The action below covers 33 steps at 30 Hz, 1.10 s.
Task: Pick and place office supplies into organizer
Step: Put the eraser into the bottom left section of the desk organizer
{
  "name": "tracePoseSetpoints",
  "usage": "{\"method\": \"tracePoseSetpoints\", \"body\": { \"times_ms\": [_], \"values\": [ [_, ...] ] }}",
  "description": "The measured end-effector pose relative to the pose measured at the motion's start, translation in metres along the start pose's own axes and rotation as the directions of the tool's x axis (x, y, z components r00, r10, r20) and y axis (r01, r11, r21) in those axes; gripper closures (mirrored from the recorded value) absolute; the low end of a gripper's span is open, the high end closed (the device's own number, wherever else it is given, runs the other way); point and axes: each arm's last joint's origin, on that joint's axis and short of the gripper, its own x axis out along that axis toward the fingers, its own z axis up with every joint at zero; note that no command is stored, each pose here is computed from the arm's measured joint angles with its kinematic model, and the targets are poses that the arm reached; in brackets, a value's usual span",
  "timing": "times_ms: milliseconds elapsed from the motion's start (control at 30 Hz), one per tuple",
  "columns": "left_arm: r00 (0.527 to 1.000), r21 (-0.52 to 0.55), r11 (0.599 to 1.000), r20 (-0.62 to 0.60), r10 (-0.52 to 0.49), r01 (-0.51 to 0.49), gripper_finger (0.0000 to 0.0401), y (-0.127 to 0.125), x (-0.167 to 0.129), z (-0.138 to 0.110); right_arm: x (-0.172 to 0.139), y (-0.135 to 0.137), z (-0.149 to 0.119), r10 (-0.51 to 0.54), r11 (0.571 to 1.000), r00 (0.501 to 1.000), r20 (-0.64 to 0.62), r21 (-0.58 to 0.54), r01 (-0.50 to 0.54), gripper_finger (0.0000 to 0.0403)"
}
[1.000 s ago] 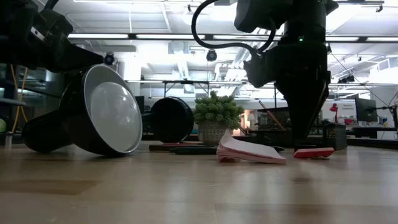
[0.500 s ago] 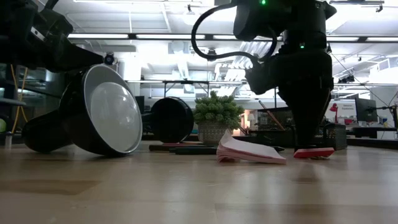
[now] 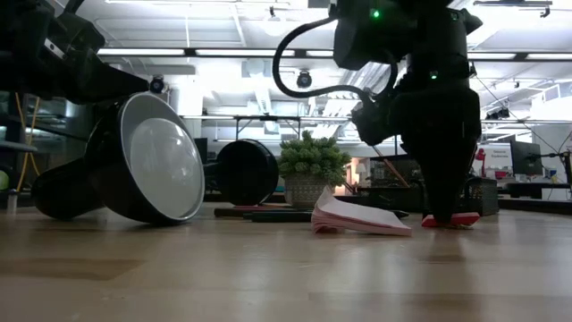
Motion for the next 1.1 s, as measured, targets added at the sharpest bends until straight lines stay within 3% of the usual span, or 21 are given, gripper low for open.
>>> {"method": "tracePoseSetpoints", "body": {
  "times_ms": [533,1100],
  "values": [
    [1.0,0.0,1.0,0.0,0.0,0.0,0.04,0.0,0.0,-0.0001,0.0014,-0.0003,-0.0009,-0.013,1.0,1.0,-0.001,-0.002,0.013,0.0318],
    [1.0,0.0,1.0,0.0,0.0,0.0,0.04,0.0,0.0,0.0,-0.0058,0.003,0.0026,-0.034,0.999,0.999,0.011,-0.005,0.034,0.0318]
  ]
}}
